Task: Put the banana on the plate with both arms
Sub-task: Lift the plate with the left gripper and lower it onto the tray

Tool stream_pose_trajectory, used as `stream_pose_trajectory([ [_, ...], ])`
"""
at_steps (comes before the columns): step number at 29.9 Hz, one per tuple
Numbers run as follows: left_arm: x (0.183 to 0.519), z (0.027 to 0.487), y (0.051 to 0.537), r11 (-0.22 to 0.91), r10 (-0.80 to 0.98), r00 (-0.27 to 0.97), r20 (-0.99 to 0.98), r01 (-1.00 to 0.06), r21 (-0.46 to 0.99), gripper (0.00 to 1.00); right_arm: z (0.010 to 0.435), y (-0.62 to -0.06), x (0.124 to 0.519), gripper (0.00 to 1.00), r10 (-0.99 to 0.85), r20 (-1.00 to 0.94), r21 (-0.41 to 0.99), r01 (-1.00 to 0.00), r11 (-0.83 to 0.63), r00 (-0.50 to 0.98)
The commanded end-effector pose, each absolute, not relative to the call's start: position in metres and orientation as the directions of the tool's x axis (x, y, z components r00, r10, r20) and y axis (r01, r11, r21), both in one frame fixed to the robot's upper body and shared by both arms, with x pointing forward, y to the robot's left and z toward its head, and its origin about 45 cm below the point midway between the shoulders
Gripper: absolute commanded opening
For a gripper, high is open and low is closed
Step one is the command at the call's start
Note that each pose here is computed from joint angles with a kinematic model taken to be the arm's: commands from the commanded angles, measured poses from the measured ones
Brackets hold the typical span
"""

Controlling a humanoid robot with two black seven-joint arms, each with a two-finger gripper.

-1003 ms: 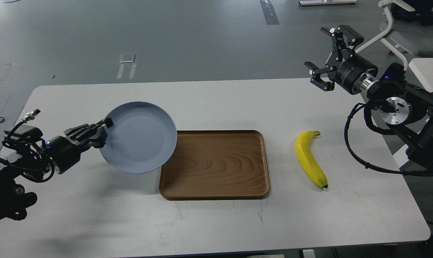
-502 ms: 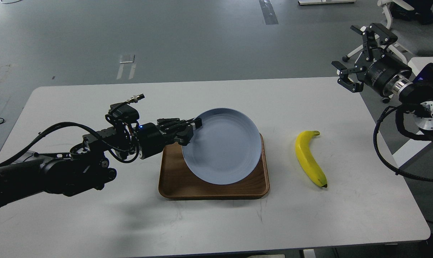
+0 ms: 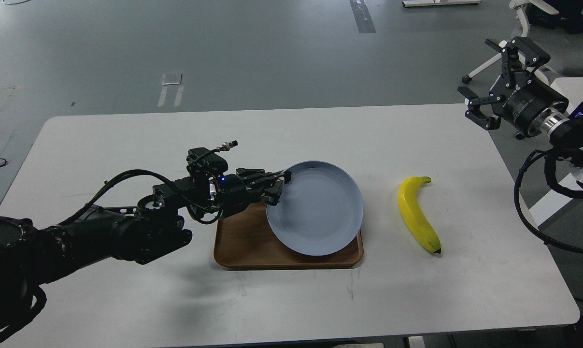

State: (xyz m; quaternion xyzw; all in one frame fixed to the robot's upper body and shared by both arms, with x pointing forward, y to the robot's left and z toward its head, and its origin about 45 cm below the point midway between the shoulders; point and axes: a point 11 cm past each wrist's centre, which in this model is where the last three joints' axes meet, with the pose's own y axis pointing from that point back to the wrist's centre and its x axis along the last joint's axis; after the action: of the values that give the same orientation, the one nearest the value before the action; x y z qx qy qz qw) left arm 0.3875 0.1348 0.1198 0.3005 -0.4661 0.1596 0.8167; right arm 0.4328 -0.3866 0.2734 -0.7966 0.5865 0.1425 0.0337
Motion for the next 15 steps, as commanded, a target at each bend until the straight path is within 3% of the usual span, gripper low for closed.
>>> stream_pose_trajectory([
  [1, 0.3824, 0.1116, 0.1429, 0.76, -0.039, 0.527, 0.849, -0.536, 0.367, 0.0, 0.2725, -0.383, 0.4331, 1.0, -0.921, -0.272, 0.112, -0.942, -0.317, 0.278],
  [8, 0.379, 0.1064, 0.148, 0.755, -0.065, 0.532, 0.844, -0.526, 0.39, 0.0, 0.2719, -0.3816, 0.4333, 1.0, -0.92, -0.274, 0.112, -0.941, -0.319, 0.28],
  [10, 0.379, 0.1059, 0.1486, 0.754, -0.065, 0.532, 0.844, -0.528, 0.39, 0.13, 0.2722, -0.3823, 0.4332, 1.0, -0.921, -0.273, 0.112, -0.941, -0.318, 0.279],
  [12, 0.3794, 0.1065, 0.1484, 0.755, -0.065, 0.53, 0.845, -0.528, 0.39, 0.18, 0.2729, -0.3831, 0.433, 1.0, -0.921, -0.271, 0.112, -0.942, -0.317, 0.278],
  [14, 0.38, 0.1066, 0.1497, 0.753, -0.064, 0.53, 0.845, -0.531, 0.39, 0.35, 0.2739, -0.3836, 0.4332, 1.0, -0.922, -0.27, 0.111, -0.942, -0.317, 0.278],
  [15, 0.3804, 0.1071, 0.1495, 0.753, -0.062, 0.528, 0.847, -0.533, 0.387, 0.57, 0.2732, -0.3838, 0.4329, 1.0, -0.922, -0.27, 0.112, -0.942, -0.316, 0.277],
])
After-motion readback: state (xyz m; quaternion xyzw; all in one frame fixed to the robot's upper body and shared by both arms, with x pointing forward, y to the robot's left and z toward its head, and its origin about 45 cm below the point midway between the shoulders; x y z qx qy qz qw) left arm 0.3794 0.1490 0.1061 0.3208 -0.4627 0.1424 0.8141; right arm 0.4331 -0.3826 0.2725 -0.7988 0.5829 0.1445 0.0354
